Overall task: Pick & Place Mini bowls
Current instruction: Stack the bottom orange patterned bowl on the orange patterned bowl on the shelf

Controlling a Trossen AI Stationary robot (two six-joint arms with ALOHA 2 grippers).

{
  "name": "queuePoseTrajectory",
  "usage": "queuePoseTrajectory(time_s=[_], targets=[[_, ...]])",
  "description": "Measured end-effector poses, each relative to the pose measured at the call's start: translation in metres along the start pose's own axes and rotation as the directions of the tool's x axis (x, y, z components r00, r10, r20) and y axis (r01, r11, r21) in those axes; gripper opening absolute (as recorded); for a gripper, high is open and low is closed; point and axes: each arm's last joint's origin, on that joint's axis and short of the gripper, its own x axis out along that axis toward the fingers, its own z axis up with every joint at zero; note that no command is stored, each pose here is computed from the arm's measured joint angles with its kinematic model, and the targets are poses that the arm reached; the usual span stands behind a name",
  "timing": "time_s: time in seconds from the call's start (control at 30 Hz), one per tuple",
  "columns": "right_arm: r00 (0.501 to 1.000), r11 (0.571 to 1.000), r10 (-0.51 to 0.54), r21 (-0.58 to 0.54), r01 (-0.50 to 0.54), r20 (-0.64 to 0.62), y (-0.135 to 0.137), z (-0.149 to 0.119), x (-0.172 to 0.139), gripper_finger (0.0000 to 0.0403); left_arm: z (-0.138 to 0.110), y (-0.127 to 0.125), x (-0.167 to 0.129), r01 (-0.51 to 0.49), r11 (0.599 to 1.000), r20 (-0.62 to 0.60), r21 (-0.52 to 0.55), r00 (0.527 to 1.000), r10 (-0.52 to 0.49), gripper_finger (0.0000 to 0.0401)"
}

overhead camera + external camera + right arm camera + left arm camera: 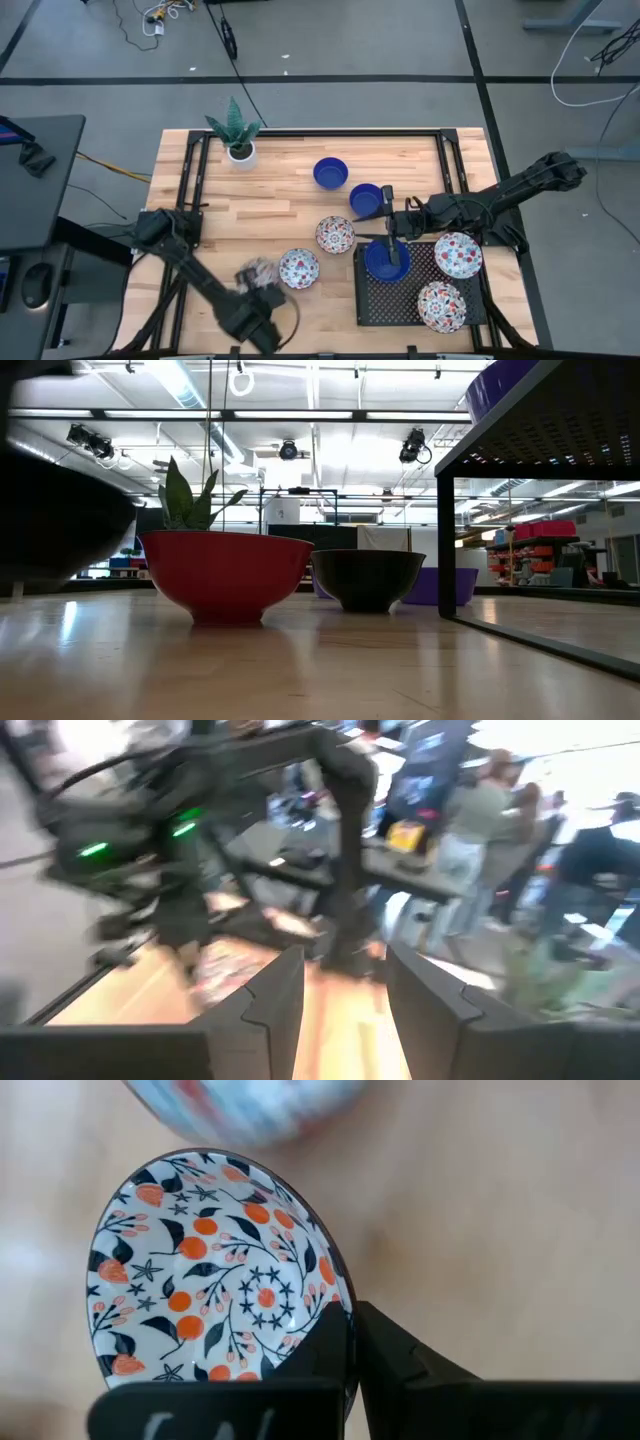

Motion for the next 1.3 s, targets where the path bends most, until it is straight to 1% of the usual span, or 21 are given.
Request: queuePoseTrajectory(time_s=[0.07,0.17,0.23,0.33,0.4,0.47,0.53,0.63,0.73,0.83,0.9,0.97,1.13,1.23,1.3], targets=[[0.998,0.998,0.062,0.009,-0.062,-0.027,-0.001,0.007,-0.002,0.0144,0.022,0.010,-0.009,-0.032,0.997,0.028,0.068,0.999,0.031,0.0010],[0.983,0.988,0.151,0.005,-0.152,-0.100,-0.002,0.019,-0.003,0.0144,0.056,0.021,-0.022,-0.018,0.986,0.064,0.165,0.998,0.008,0.0010],[0.969,0.981,0.190,-0.008,-0.194,-0.158,-0.002,0.027,-0.003,0.0144,0.077,0.032,-0.029,-0.031,0.970,0.090,0.241,0.996,0.009,0.0010],[0.945,0.969,0.225,-0.047,-0.243,-0.238,-0.002,0.037,-0.004,0.0144,0.101,0.049,-0.046,-0.072,0.940,0.132,0.335,0.991,0.028,0.0010],[0.935,0.963,0.239,-0.060,-0.263,-0.264,-0.002,0.041,-0.004,0.0144,0.114,0.060,-0.058,-0.112,0.918,0.169,0.380,0.984,0.050,0.0010],[0.922,0.957,0.249,-0.075,-0.282,-0.295,-0.002,0.042,-0.006,0.0144,0.125,0.071,-0.068,-0.154,0.893,0.207,0.422,0.976,0.071,0.0010],[0.911,0.951,0.254,-0.090,-0.297,-0.324,-0.003,0.042,-0.007,0.0144,0.137,0.079,-0.078,-0.181,0.871,0.255,0.456,0.965,0.066,0.0010],[0.888,0.943,0.260,-0.100,-0.318,-0.379,-0.005,0.045,-0.010,0.0145,0.152,0.090,-0.086,-0.201,0.837,0.294,0.509,0.954,0.050,0.0010],[0.875,0.939,0.261,-0.105,-0.329,-0.407,-0.008,0.054,-0.009,0.0152,0.167,0.098,-0.085,-0.212,0.806,0.333,0.553,0.943,0.020,0.0010],[0.860,0.930,0.266,-0.119,-0.348,-0.435,-0.010,0.066,-0.006,0.0166,0.180,0.105,-0.082,-0.192,0.778,0.339,0.599,0.940,-0.029,0.0010],[0.837,0.919,0.264,-0.138,-0.369,-0.479,-0.011,0.071,-0.003,0.0176,0.188,0.109,-0.080,-0.184,0.766,0.355,0.616,0.933,-0.061,0.0010],[0.803,0.905,0.254,-0.161,-0.395,-0.539,-0.011,0.071,0.002,0.0186,0.196,0.112,-0.080,-0.197,0.749,0.385,0.633,0.919,-0.084,0.0010],[0.749,0.889,0.163,-0.234,-0.394,-0.642,-0.010,0.072,0.016,0.0197,0.211,0.116,-0.081,-0.204,0.696,0.434,0.688,0.885,-0.170,0.0010],[0.713,0.881,0.151,-0.233,-0.411,-0.684,-0.010,0.072,0.020,0.0198,0.215,0.119,-0.080,-0.212,0.680,0.443,0.702,0.878,-0.183,0.0010],[0.696,0.886,0.143,-0.223,-0.407,-0.703,-0.011,0.072,0.021,0.0195,0.217,0.121,-0.080,-0.221,0.672,0.448,0.707,0.875,-0.183,0.0010]])
